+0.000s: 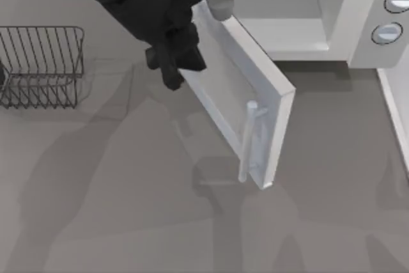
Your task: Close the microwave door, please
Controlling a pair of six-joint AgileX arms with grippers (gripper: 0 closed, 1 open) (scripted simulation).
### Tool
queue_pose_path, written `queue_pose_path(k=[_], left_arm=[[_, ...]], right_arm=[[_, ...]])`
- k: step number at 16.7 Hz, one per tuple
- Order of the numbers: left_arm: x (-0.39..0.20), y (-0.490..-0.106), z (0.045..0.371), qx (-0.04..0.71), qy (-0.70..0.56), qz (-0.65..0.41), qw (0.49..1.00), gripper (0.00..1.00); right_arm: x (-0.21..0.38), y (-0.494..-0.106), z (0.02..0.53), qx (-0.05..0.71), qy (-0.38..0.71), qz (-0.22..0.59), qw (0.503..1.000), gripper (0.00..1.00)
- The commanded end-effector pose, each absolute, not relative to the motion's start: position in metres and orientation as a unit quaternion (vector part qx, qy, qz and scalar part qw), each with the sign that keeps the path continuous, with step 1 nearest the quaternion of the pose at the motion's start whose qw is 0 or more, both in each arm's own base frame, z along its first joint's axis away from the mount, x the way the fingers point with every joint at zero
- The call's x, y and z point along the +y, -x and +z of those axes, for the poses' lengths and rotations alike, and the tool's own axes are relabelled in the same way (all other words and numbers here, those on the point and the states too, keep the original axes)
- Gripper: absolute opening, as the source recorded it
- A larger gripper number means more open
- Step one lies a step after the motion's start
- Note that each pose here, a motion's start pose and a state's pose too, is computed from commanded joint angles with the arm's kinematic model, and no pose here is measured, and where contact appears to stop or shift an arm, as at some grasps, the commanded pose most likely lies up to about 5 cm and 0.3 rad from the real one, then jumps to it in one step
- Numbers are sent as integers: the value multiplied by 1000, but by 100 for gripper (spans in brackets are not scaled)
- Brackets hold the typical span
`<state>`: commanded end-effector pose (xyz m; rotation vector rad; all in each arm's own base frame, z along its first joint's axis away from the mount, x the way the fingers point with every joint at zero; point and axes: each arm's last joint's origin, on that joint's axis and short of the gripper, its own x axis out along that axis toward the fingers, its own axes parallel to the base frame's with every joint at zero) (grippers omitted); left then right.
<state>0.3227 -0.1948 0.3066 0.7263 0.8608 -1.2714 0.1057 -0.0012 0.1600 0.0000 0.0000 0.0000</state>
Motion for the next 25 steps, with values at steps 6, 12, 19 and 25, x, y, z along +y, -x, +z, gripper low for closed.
queue_pose_path(k=[6,12,19,25], left_arm=[[-200,-322,308,379,-321,-561,662,0],[-216,-322,308,379,-320,-561,662,0],[-231,-322,306,384,-319,-560,661,0],[-233,-322,308,380,-318,-559,664,0]], right_arm=[[-1,-106,160,0,0,0,1000,100],[-1,-106,160,0,0,0,1000,100],[-1,-106,160,0,0,0,1000,100],[-1,-106,160,0,0,0,1000,100]])
